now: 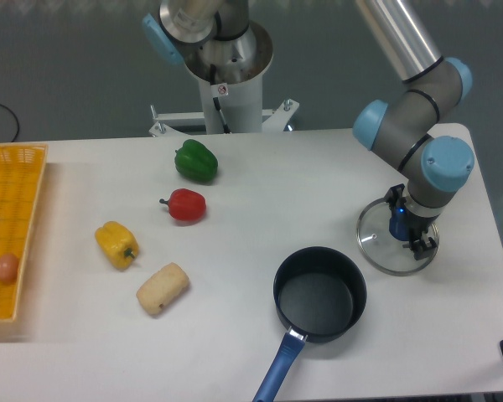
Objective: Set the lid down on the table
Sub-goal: 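Lower the glass lid flat onto the table surface, then open the gripper and lift it up off the lid knob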
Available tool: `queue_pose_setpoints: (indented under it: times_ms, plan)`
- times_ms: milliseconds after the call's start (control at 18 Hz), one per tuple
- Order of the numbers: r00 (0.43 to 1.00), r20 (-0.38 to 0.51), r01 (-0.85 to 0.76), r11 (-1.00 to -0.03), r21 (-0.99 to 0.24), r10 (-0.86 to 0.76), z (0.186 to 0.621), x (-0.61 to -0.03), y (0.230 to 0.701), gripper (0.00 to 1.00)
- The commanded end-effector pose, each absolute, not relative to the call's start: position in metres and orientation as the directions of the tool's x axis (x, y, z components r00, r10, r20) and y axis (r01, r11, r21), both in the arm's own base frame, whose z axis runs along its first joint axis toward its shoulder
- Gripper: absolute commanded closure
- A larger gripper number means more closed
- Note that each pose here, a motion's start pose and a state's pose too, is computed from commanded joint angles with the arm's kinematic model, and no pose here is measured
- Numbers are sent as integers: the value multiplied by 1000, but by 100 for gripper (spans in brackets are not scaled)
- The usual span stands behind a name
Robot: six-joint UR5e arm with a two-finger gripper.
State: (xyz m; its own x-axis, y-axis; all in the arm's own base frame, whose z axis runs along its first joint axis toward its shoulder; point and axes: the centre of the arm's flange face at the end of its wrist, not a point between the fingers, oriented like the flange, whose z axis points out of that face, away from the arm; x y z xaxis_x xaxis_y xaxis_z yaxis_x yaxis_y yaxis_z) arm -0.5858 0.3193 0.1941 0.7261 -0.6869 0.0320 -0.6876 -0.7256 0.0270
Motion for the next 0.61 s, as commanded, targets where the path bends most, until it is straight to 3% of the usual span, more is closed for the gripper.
queue_pose_setpoints:
  times_ms: [611]
  plan:
    - [726,32,-688,-726,27,-687,194,-586,319,28]
